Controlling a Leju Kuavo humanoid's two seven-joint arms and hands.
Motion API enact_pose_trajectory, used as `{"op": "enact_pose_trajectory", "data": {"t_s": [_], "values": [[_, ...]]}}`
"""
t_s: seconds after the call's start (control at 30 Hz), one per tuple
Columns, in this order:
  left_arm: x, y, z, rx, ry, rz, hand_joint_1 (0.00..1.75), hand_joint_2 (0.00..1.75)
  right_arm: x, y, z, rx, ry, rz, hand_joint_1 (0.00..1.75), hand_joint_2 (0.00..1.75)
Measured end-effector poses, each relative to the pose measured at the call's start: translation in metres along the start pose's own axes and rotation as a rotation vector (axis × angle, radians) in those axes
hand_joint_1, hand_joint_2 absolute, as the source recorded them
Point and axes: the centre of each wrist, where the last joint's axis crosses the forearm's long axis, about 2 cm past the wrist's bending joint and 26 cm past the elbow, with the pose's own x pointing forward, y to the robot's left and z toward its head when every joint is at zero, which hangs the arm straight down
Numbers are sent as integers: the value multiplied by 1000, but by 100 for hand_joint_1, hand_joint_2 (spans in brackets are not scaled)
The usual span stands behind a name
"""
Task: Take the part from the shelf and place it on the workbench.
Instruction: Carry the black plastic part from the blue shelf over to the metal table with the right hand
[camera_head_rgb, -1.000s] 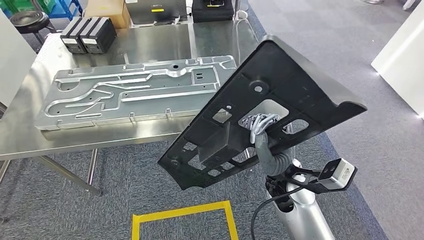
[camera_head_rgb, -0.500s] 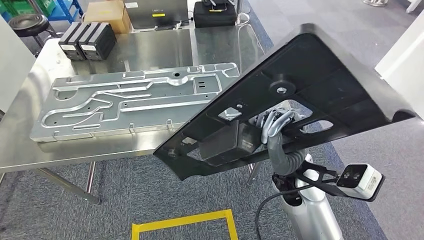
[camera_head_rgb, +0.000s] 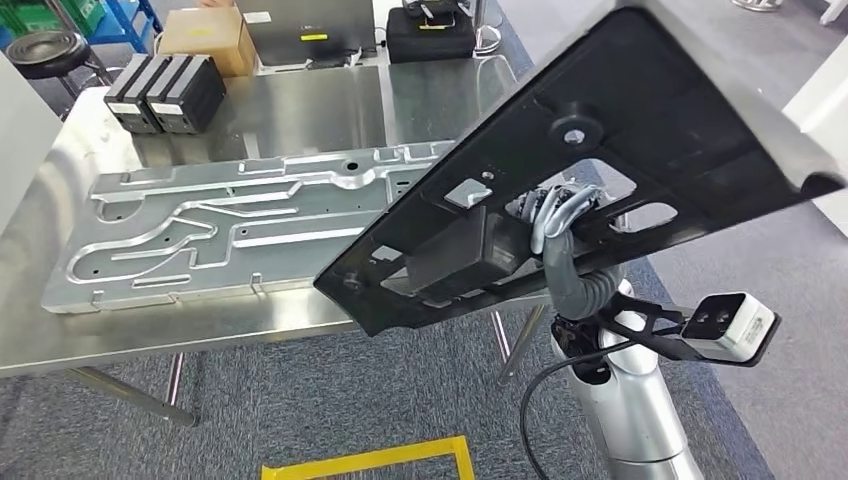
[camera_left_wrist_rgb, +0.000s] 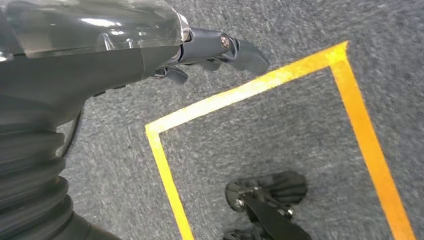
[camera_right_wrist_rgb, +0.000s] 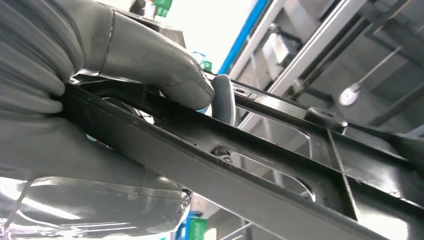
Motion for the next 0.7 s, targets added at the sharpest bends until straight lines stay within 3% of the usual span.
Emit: {"op": "enact_pose_trajectory", "data": {"t_s": [0.2, 0.37, 0.47, 0.57, 0.7], "values": [[3, 0, -1, 2, 0, 2, 0, 175, -7, -31, -14, -72, 35, 106, 175, 175], [3, -1, -1, -6, -10, 7, 0, 175, -26, -83, -22, -171, 151, 293, 175, 175], [6, -2, -2, -5, -34, 18, 0, 175, -36, -122, -44, -252, 229, 581, 175, 175], [8, -2, -3, 2, -50, 33, 0, 175, -38, -149, -83, -310, 298, 950, 175, 175], [11, -3, -4, 15, -57, 48, 0, 175, -47, -159, -150, -226, 406, 1271, 175, 175]]}}
